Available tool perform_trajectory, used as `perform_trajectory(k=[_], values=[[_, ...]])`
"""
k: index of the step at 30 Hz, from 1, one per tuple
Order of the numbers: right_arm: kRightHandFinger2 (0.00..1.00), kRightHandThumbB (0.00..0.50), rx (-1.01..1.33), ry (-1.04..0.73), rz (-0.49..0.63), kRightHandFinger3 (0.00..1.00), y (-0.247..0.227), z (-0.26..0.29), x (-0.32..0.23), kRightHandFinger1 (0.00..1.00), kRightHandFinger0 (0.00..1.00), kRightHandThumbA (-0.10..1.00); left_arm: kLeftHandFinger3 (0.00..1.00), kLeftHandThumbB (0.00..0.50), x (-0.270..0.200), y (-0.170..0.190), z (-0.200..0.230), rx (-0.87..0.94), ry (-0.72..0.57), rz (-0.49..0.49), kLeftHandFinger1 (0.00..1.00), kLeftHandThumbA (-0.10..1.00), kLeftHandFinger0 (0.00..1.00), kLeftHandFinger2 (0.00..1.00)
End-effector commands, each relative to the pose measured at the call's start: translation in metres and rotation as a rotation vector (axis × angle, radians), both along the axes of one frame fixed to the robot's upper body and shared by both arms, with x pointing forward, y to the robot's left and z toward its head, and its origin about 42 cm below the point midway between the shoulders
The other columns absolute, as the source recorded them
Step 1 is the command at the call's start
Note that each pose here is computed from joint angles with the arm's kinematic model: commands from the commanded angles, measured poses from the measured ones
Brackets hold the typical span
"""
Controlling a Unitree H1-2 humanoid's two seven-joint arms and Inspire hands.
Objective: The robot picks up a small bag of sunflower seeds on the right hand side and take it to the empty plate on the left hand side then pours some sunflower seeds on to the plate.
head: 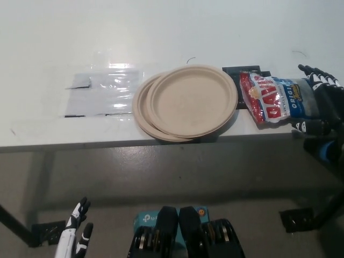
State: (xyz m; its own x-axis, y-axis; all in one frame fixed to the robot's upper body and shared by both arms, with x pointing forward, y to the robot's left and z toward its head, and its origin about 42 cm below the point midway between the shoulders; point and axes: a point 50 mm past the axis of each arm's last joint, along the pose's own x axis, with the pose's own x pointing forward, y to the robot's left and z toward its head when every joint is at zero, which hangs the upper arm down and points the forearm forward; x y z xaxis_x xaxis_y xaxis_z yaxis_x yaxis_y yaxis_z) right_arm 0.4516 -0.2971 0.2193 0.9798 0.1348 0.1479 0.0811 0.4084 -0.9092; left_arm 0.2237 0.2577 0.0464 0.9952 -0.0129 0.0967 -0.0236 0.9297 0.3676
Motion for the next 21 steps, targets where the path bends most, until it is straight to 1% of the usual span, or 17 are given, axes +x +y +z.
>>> perform_trajectory(k=[1,2,4,9,10,11,16,18,19,21], values=[[1.00,0.409,-0.024,-0.024,-0.012,1.00,-0.007,0.023,0.015,1.00,1.00,1.00,1.00,0.096,-0.002,0.002,0.007,0.032,-0.023,-0.022,1.00,1.00,1.00,1.00],[1.00,0.405,-0.028,-0.021,-0.015,1.00,-0.008,0.022,0.016,1.00,1.00,1.00,1.00,0.105,-0.002,0.002,0.008,0.040,-0.022,-0.025,1.00,1.00,1.00,1.00],[1.00,0.402,-0.049,-0.013,-0.022,1.00,-0.009,0.018,0.020,1.00,1.00,1.00,1.00,0.085,-0.001,0.003,0.007,0.051,-0.024,-0.026,1.00,1.00,1.00,1.00],[1.00,0.403,-0.062,0.004,-0.035,1.00,-0.011,0.015,0.023,1.00,1.00,1.00,1.00,0.078,-0.001,0.003,0.007,0.050,-0.021,-0.028,1.00,1.00,1.00,1.00],[1.00,0.398,-0.066,0.005,-0.037,1.00,-0.011,0.014,0.024,1.00,1.00,1.00,1.00,0.071,-0.002,0.003,0.007,0.049,-0.023,-0.028,1.00,1.00,1.00,1.00],[1.00,0.402,-0.069,0.011,-0.039,1.00,-0.011,0.014,0.024,1.00,1.00,1.00,1.00,0.065,-0.001,0.003,0.007,0.047,-0.027,-0.029,1.00,1.00,1.00,1.00],[1.00,0.391,-0.064,0.025,-0.051,1.00,-0.011,0.014,0.028,1.00,1.00,1.00,1.00,0.068,0.000,0.003,0.007,0.043,-0.025,-0.030,1.00,1.00,1.00,1.00],[1.00,0.392,-0.060,0.017,-0.054,1.00,-0.011,0.013,0.028,1.00,1.00,1.00,1.00,0.062,0.000,0.003,0.007,0.049,-0.022,-0.032,1.00,1.00,1.00,1.00],[1.00,0.404,-0.053,0.018,-0.054,1.00,-0.011,0.013,0.027,1.00,1.00,1.00,1.00,0.064,0.000,0.003,0.007,0.052,-0.023,-0.035,1.00,1.00,1.00,1.00],[1.00,0.403,-0.046,0.017,-0.055,1.00,-0.011,0.013,0.028,1.00,1.00,1.00,1.00,0.062,-0.001,0.002,0.008,0.058,-0.014,-0.036,1.00,1.00,1.00,1.00]])
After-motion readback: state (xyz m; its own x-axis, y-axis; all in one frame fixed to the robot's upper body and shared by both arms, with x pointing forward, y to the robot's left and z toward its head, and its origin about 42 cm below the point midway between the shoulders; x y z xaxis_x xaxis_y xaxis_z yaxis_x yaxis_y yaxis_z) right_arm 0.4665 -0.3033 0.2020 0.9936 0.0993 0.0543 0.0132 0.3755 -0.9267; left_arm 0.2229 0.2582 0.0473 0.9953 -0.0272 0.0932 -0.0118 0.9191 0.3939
